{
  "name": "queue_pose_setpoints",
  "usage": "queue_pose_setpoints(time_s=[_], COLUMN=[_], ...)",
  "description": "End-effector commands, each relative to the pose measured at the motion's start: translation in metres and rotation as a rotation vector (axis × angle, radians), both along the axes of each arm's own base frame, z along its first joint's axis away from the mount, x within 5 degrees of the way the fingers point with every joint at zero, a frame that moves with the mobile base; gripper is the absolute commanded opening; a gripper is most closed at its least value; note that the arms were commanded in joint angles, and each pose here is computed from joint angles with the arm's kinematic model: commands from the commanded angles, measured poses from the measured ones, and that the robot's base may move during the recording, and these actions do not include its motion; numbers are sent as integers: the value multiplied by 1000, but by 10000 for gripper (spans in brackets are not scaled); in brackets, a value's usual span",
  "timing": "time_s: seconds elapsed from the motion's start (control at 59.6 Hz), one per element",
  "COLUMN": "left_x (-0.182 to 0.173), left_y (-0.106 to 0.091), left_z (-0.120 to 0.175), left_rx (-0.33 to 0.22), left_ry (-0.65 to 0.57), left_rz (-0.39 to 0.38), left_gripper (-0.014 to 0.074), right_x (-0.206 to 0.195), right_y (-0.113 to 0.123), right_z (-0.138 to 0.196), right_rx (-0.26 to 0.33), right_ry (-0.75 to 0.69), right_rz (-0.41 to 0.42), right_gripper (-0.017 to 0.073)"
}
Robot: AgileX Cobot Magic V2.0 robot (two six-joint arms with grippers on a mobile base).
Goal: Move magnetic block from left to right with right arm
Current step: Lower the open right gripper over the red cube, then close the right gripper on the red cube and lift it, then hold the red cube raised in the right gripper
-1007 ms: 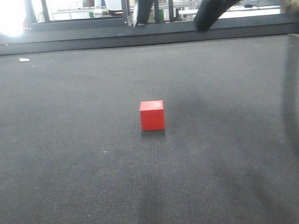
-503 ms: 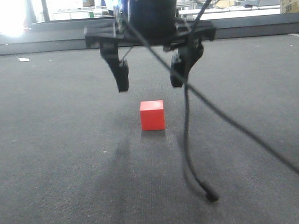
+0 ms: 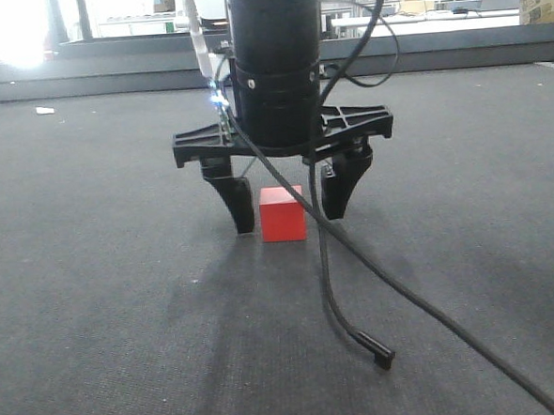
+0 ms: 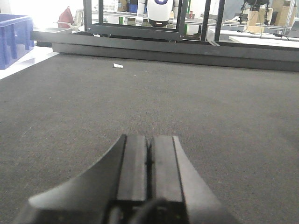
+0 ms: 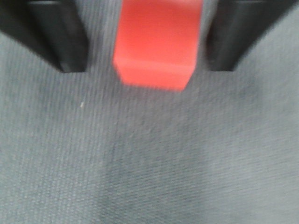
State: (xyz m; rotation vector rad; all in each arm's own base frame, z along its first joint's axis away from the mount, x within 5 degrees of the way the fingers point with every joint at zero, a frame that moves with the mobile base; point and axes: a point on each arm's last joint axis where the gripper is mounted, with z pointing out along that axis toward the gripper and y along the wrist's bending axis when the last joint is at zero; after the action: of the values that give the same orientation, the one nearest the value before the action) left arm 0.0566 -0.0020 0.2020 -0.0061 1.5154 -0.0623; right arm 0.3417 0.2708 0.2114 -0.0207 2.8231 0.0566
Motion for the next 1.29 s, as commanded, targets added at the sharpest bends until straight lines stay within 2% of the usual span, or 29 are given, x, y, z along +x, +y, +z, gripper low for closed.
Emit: queue_pose_setpoints(time_s=[0.0, 0.084, 0.151, 0.352, 0.604, 0.755, 0.873, 1.141, 1.276], left_x=[-1, -1, -1, -1, -1, -1, -1, -1, -1], left_y=[0, 0, 0, 0, 0, 0, 0, 0, 0], left_z=[5, 5, 5, 5, 5, 5, 5, 5, 5], left_rx=[-8, -8, -8, -8, -8, -8, -8, -8, -8], left_ry=[-92, -92, -92, -92, -92, -92, -92, -92, -92], left_rz=[1, 1, 1, 1, 1, 1, 1, 1, 1], left_gripper=[-116, -116, -116, -116, -116, -116, -116, -116, -116], right_x=[3, 3, 3, 4, 0, -9, -22, -77, -111], right_y=[-2, -2, -3, -7, -35, -67, -107, -194, -224], right_z=[38, 38, 38, 47, 95, 118, 127, 120, 117], right_rx=[70, 70, 73, 100, 108, 98, 87, 30, -3], right_ry=[-109, -108, -110, -122, -234, -291, -334, -411, -455], right_rz=[5, 4, 4, 4, 95, 115, 89, 30, 12], right_gripper=[433, 281, 232, 225, 225, 225, 225, 225, 225])
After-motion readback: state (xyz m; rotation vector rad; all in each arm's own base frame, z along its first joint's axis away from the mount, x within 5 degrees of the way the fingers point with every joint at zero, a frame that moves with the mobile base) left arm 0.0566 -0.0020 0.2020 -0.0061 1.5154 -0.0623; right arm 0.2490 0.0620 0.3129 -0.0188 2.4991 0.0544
